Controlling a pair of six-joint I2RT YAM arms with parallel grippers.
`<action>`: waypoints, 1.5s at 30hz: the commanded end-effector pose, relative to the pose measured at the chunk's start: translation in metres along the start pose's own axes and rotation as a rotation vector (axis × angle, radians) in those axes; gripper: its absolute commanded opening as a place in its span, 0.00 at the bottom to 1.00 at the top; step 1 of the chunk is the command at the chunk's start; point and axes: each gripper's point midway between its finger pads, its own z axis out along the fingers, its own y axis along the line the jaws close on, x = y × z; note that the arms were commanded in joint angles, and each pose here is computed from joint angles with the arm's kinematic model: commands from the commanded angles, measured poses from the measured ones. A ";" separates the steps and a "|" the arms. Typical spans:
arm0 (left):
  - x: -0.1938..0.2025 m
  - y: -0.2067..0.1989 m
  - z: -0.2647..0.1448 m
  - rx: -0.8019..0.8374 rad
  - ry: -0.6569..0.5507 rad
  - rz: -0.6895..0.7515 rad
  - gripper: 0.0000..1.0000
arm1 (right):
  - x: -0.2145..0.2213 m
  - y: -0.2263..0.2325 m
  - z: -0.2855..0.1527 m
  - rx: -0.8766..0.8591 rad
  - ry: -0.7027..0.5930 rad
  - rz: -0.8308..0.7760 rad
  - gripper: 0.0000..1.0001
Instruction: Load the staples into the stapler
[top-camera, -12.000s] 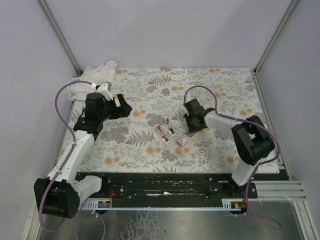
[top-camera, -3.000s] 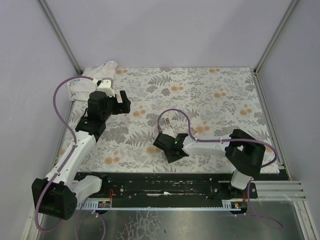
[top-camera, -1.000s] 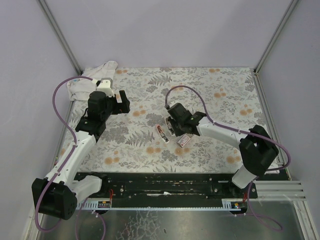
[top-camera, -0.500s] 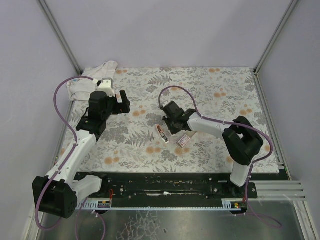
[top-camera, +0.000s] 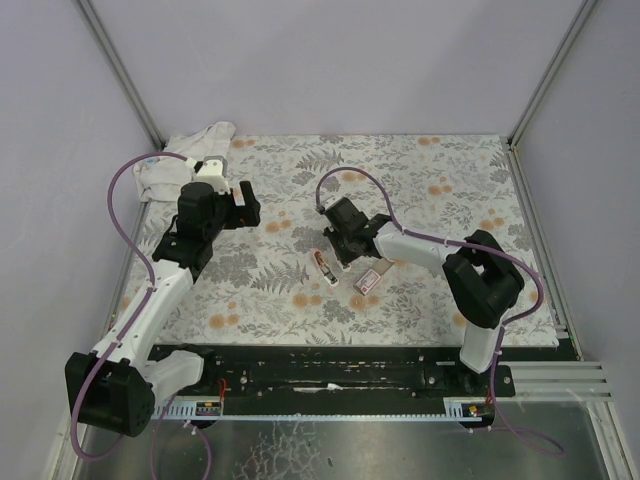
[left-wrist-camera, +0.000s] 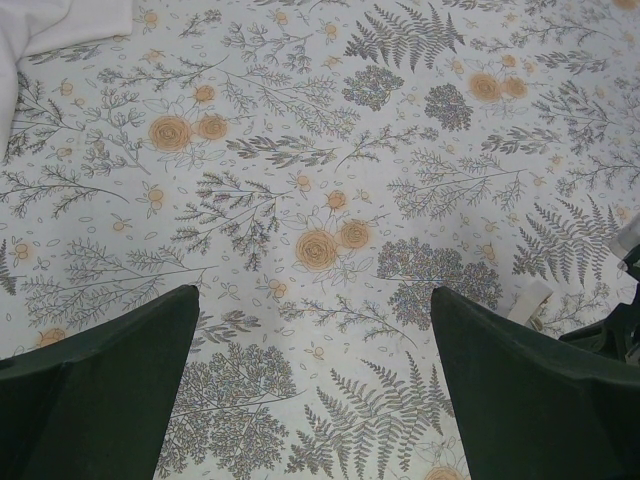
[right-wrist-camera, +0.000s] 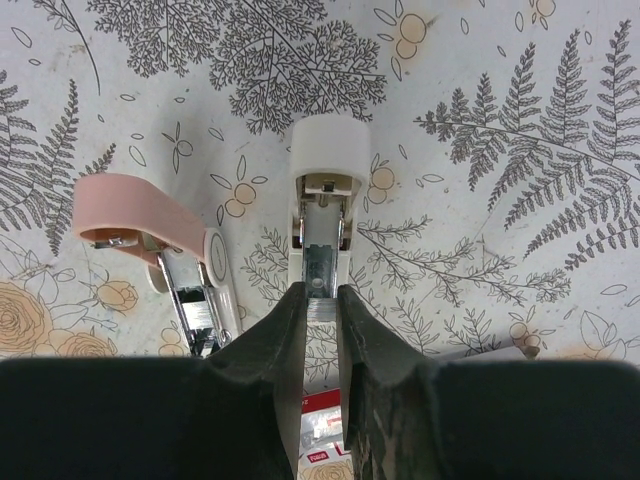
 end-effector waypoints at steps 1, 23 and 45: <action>-0.009 -0.002 0.003 0.007 -0.034 -0.005 0.99 | -0.022 0.001 0.000 -0.016 -0.047 -0.011 0.22; -0.009 -0.003 0.003 0.009 -0.036 -0.005 0.99 | -0.013 -0.001 0.009 -0.020 -0.016 -0.024 0.21; -0.012 -0.004 0.001 0.016 -0.044 -0.004 0.99 | -0.023 -0.006 -0.008 0.005 -0.040 -0.027 0.48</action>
